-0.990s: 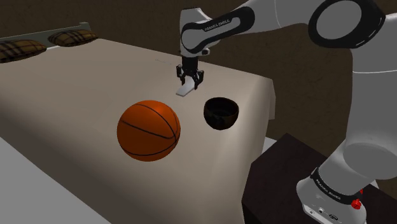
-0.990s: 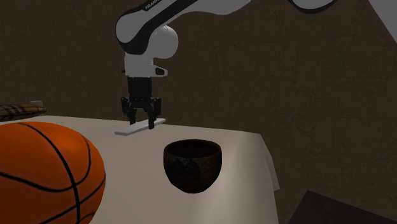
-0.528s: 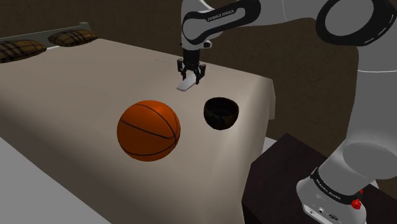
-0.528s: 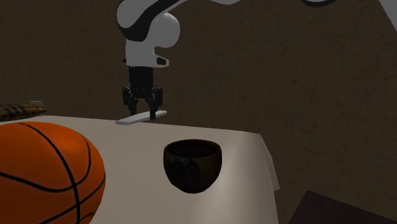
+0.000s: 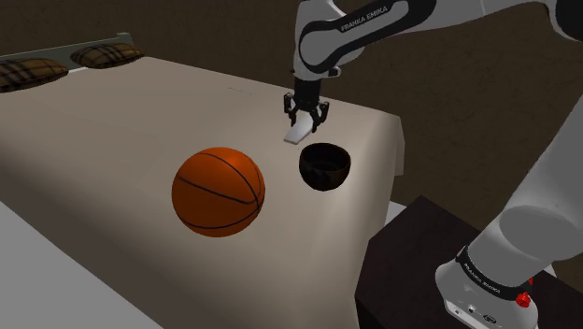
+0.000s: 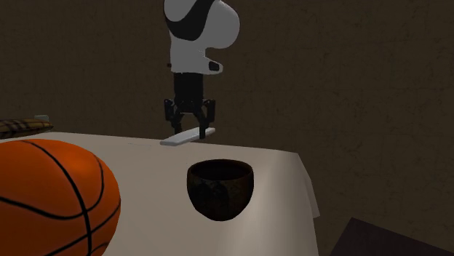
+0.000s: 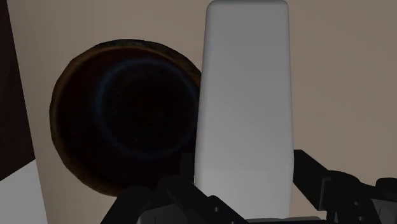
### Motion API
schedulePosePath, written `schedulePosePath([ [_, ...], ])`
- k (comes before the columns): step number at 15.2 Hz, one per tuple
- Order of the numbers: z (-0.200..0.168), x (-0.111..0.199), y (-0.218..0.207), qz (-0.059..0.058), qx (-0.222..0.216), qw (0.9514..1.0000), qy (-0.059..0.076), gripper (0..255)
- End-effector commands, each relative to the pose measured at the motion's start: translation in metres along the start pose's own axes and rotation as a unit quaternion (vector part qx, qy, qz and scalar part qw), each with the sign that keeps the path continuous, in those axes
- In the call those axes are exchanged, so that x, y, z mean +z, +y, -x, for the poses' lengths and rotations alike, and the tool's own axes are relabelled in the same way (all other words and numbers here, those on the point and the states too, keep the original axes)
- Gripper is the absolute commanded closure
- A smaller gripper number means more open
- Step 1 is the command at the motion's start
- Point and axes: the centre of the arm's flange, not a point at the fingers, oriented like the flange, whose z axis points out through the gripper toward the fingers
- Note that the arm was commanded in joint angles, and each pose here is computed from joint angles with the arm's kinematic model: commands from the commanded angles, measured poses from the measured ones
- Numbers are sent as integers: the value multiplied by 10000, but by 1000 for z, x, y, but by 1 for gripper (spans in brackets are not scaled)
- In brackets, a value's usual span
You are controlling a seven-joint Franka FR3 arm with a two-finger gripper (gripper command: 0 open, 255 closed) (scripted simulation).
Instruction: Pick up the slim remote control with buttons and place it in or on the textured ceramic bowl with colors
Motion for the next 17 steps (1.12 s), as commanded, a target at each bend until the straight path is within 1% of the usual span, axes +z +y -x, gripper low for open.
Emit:
schedulePosePath([
  [1,3,-1,28,-5,4,10000,4,255],
  [6,11,-2,92,-5,4,10000,4,255],
  [17,12,56,92,-5,4,10000,4,255],
])
